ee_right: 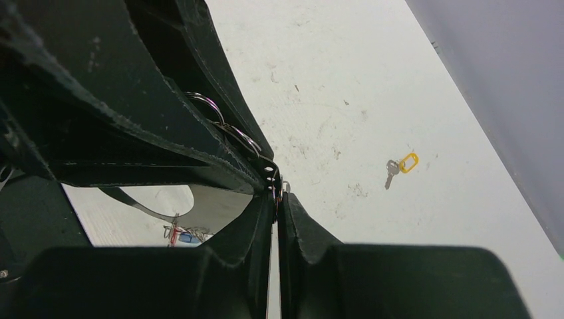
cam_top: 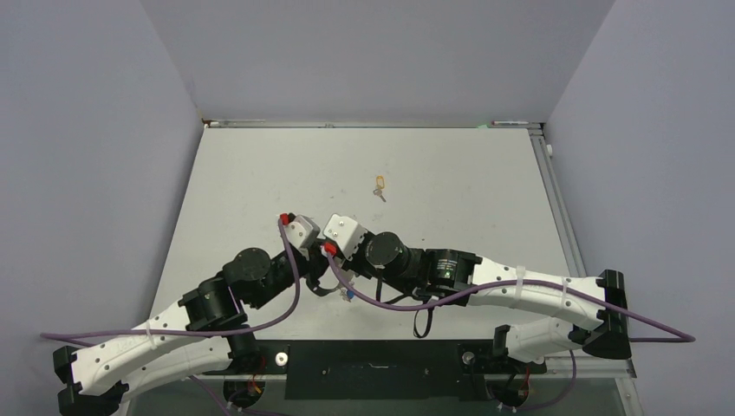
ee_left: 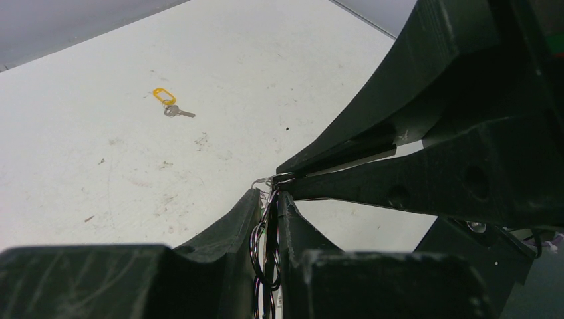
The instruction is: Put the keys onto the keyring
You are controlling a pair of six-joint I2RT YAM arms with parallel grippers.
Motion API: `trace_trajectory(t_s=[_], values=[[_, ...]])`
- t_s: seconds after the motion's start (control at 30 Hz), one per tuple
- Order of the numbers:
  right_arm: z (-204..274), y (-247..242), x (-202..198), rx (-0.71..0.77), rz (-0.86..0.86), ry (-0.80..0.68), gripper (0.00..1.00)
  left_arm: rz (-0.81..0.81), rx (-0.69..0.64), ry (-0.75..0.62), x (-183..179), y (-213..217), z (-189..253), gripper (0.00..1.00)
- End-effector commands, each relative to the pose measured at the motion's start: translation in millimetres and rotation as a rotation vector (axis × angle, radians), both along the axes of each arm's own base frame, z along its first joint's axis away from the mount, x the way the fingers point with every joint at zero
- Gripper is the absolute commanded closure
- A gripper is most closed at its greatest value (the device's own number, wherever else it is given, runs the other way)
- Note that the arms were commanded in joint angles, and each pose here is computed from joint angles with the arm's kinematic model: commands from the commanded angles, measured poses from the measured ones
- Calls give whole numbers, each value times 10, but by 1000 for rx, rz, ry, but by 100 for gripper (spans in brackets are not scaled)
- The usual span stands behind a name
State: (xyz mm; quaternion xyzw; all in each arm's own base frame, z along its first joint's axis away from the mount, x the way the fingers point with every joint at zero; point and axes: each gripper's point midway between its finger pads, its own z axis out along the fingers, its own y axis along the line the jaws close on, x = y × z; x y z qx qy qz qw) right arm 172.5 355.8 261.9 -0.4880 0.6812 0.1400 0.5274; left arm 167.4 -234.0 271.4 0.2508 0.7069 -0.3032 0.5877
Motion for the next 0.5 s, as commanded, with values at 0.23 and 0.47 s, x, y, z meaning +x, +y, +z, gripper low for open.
trace_trajectory(t_s=[0.23,0.47], values=[[218,-5,-134,147,120,-146,95,-67,-216,-52,-160,-11,657,100],[397,-157,-390,299,287,-278,95,-87,-339,1,-290,81,896,100]])
